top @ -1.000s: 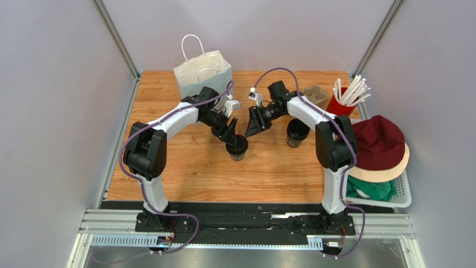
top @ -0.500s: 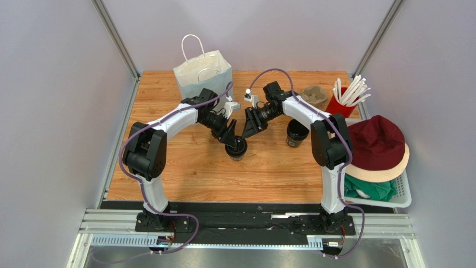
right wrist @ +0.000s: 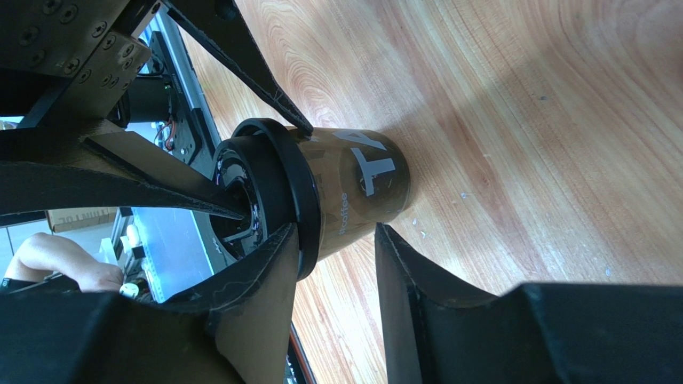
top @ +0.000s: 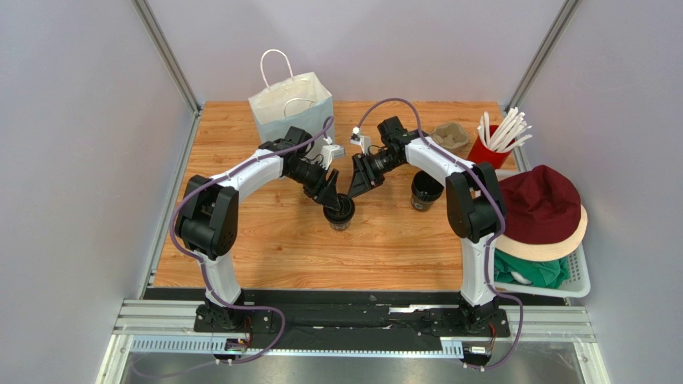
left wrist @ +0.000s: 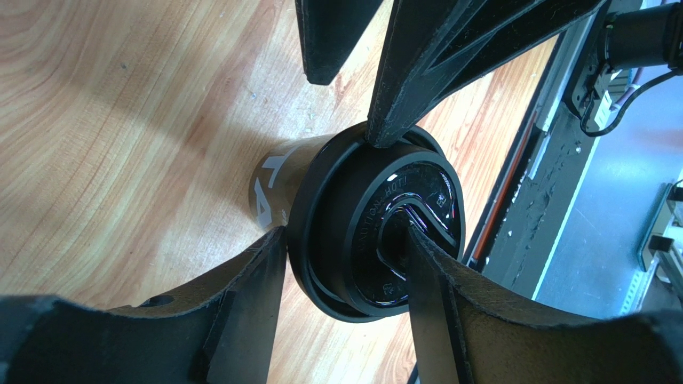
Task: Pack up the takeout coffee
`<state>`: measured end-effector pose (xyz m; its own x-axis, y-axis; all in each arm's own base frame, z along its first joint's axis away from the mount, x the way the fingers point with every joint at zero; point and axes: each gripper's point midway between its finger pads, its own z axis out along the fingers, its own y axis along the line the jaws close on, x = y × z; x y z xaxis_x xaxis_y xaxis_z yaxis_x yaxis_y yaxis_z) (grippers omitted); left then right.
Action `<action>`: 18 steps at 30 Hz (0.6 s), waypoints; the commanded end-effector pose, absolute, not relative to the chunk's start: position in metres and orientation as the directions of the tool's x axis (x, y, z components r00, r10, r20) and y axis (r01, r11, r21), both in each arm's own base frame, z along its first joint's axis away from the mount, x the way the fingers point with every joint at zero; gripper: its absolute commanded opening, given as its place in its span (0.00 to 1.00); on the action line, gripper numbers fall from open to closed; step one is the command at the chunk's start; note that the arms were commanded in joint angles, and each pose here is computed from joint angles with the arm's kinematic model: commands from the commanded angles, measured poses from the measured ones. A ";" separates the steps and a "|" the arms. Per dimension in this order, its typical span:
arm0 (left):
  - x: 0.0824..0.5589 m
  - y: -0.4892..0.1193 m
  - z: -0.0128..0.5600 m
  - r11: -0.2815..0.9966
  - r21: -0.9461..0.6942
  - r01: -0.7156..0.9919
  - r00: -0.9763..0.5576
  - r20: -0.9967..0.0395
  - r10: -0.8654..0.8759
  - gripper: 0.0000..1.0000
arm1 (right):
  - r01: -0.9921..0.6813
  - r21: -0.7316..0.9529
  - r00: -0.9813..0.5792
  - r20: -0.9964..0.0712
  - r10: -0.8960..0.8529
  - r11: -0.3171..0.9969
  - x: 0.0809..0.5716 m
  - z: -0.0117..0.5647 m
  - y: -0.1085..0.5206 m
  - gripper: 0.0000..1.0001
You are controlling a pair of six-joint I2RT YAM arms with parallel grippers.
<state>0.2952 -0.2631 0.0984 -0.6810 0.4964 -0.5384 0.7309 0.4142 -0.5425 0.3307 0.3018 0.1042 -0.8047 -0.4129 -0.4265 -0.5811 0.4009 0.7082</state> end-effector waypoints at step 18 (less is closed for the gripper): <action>0.299 -0.216 0.028 0.575 -0.356 0.737 -0.676 -0.401 0.618 0.46 | -0.672 0.462 -0.734 -0.307 -0.606 0.579 0.309 0.024 0.289 0.40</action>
